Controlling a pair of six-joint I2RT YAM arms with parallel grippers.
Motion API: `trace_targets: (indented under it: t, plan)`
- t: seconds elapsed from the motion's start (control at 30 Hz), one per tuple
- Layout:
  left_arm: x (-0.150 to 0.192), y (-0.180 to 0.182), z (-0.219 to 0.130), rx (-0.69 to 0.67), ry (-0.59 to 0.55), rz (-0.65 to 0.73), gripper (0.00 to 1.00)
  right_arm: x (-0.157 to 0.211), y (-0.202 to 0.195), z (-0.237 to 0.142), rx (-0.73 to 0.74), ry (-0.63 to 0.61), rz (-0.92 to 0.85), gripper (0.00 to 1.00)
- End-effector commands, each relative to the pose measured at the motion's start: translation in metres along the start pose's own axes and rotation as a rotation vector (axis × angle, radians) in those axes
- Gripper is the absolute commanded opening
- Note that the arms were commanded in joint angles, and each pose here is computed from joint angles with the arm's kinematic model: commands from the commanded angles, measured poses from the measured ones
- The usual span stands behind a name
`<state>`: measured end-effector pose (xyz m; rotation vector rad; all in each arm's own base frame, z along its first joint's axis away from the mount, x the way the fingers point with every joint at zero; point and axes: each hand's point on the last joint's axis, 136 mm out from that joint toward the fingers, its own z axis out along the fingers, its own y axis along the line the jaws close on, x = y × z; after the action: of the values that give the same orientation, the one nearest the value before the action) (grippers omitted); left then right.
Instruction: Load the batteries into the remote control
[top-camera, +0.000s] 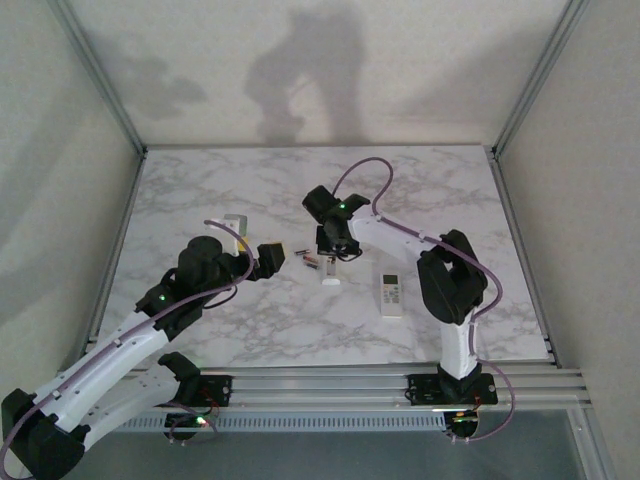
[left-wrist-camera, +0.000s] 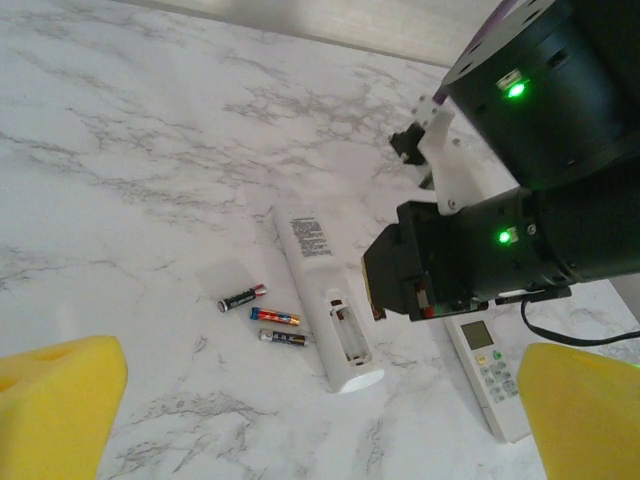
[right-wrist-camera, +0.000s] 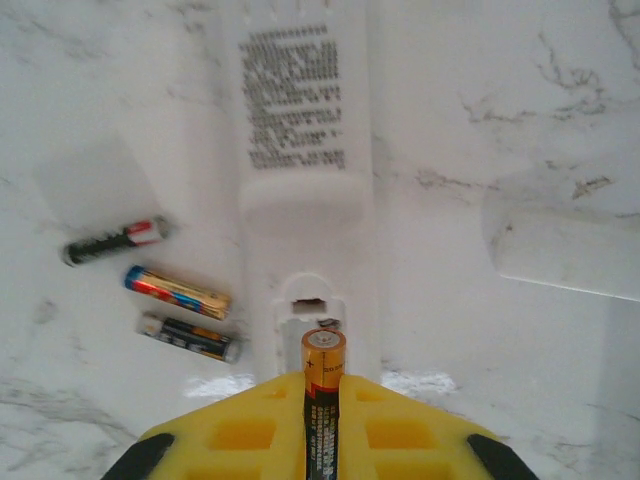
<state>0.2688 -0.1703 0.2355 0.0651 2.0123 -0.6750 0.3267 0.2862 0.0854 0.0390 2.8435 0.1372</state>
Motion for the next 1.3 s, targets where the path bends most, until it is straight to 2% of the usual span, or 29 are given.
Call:
trace_targets:
  t: [0.0,0.27,0.6,1.27]
  plan:
    - [-0.004,-0.003,-0.002,0.019,-0.020,-0.001,0.99,-0.002,0.000,0.008,0.003,-0.027,0.078,0.12]
    - [-0.004,-0.004,-0.002,0.020,-0.020,0.002,0.99,0.005,-0.003,0.036,0.016,-0.056,0.077,0.13]
    - [-0.003,-0.004,0.001,0.024,-0.020,0.001,0.99,0.023,-0.001,0.051,0.016,-0.024,0.077,0.14]
    - [-0.002,-0.005,0.002,0.031,-0.016,0.001,0.99,0.045,0.002,0.045,0.027,0.022,0.090,0.18]
